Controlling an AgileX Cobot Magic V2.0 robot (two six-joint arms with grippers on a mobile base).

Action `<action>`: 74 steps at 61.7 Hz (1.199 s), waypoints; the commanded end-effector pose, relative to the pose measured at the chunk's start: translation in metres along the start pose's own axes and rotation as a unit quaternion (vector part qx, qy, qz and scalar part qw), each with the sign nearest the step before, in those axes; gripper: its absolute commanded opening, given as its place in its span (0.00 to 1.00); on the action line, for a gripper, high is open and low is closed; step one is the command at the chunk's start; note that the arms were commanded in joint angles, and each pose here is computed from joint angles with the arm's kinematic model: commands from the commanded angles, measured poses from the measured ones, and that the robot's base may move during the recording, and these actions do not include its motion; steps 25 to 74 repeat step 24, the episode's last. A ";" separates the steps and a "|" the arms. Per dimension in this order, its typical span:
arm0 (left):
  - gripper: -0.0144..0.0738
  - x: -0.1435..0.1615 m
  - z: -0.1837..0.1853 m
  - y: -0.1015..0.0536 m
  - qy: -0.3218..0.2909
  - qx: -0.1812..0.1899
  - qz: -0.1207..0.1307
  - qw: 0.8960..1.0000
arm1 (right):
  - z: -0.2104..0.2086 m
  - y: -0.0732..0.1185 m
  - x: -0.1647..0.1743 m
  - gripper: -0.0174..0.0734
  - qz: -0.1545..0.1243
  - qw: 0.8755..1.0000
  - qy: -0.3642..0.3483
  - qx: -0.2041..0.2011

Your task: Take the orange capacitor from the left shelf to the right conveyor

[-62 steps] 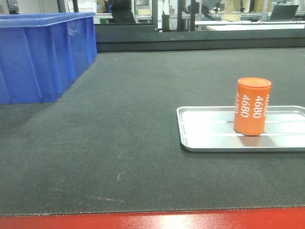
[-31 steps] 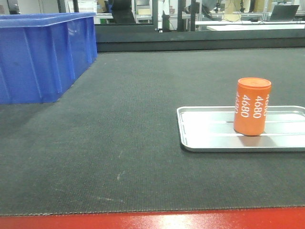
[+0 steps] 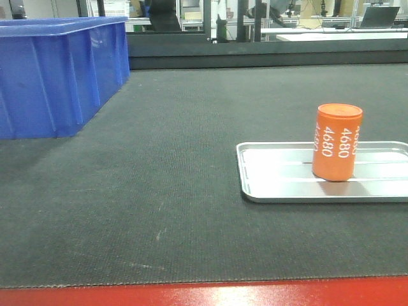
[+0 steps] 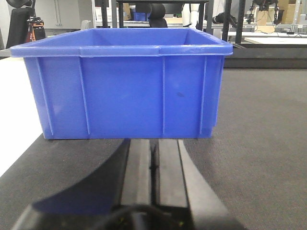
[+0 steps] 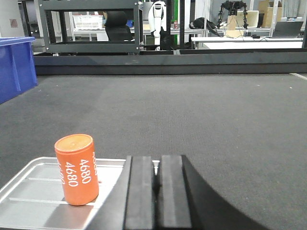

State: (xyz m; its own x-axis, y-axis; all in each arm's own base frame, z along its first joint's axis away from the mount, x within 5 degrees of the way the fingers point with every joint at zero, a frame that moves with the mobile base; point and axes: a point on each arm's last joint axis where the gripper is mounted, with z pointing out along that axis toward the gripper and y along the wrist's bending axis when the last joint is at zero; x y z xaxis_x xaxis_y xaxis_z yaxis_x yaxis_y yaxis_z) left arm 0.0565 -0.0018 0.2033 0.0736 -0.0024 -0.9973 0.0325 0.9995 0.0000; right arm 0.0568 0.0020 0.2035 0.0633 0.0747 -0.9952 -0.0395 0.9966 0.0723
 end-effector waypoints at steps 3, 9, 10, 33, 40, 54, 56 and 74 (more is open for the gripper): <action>0.04 -0.010 0.000 0.000 -0.041 0.004 -0.003 0.999 | -0.002 0.001 -0.010 0.25 0.000 0.998 -0.061 -0.005; 0.04 -0.010 0.000 0.000 -0.041 0.004 -0.003 0.999 | -0.002 0.001 -0.010 0.25 0.000 0.998 -0.061 -0.005; 0.04 -0.010 0.000 0.000 -0.041 0.004 -0.003 0.999 | -0.002 0.001 -0.010 0.25 0.000 0.998 -0.061 -0.005; 0.04 -0.010 0.000 0.000 -0.041 0.004 -0.003 0.999 | -0.002 0.001 -0.010 0.25 0.000 0.998 -0.061 -0.005; 0.04 -0.010 0.000 0.000 -0.041 0.004 -0.003 0.999 | -0.002 0.001 -0.010 0.25 0.000 0.998 -0.061 -0.005; 0.04 -0.010 0.000 0.000 -0.041 0.004 -0.003 0.999 | -0.002 0.001 -0.010 0.25 0.000 0.998 -0.061 -0.005; 0.04 -0.010 0.000 0.000 -0.041 0.004 -0.003 0.999 | -0.002 0.001 -0.010 0.25 0.000 0.998 -0.061 -0.005; 0.04 -0.010 0.000 0.000 -0.041 0.004 -0.003 0.999 | -0.002 0.001 -0.010 0.25 0.000 0.998 -0.061 -0.005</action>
